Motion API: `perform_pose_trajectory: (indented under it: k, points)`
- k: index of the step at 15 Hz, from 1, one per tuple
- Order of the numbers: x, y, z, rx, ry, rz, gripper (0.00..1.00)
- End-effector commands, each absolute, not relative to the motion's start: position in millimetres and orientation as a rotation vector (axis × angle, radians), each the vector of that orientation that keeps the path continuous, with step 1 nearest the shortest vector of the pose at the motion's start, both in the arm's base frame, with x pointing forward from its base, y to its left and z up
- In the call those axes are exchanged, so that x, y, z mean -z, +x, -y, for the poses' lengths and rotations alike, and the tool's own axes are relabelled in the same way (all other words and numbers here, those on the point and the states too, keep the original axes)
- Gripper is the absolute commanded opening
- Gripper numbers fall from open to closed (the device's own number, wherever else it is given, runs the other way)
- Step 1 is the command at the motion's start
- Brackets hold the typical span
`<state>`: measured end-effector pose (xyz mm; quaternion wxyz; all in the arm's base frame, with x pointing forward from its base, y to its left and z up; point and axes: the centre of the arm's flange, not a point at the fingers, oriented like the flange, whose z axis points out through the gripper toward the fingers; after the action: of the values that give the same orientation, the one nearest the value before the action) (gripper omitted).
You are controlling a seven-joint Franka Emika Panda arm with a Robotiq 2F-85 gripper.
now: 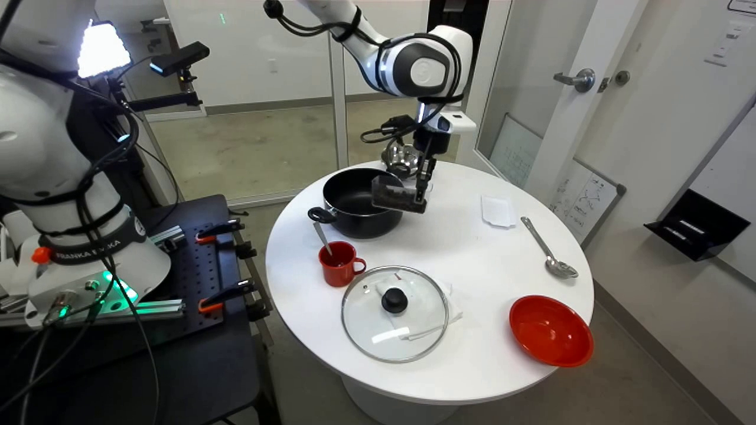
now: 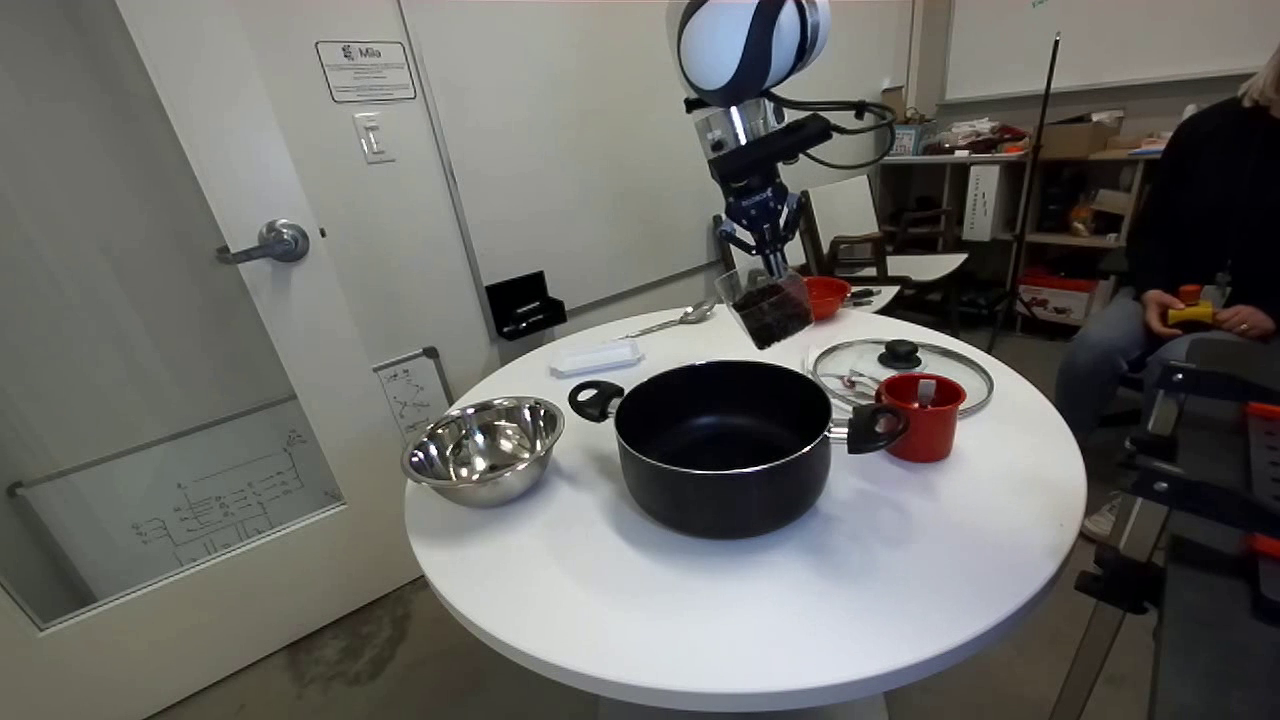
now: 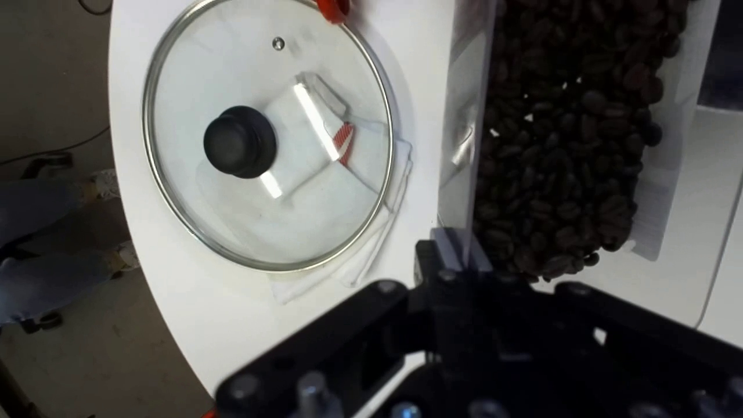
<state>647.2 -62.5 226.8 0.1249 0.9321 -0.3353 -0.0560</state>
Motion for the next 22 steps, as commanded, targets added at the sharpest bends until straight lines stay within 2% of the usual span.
perform_pose_trajectory:
  k: [1,9,22]
  points:
    - [-230,611,39,0.152,2.75,0.885,0.01]
    - [-220,575,-16,0.138,2.842,0.673,0.01]
    - [-208,547,-40,-0.222,2.993,0.644,0.01]
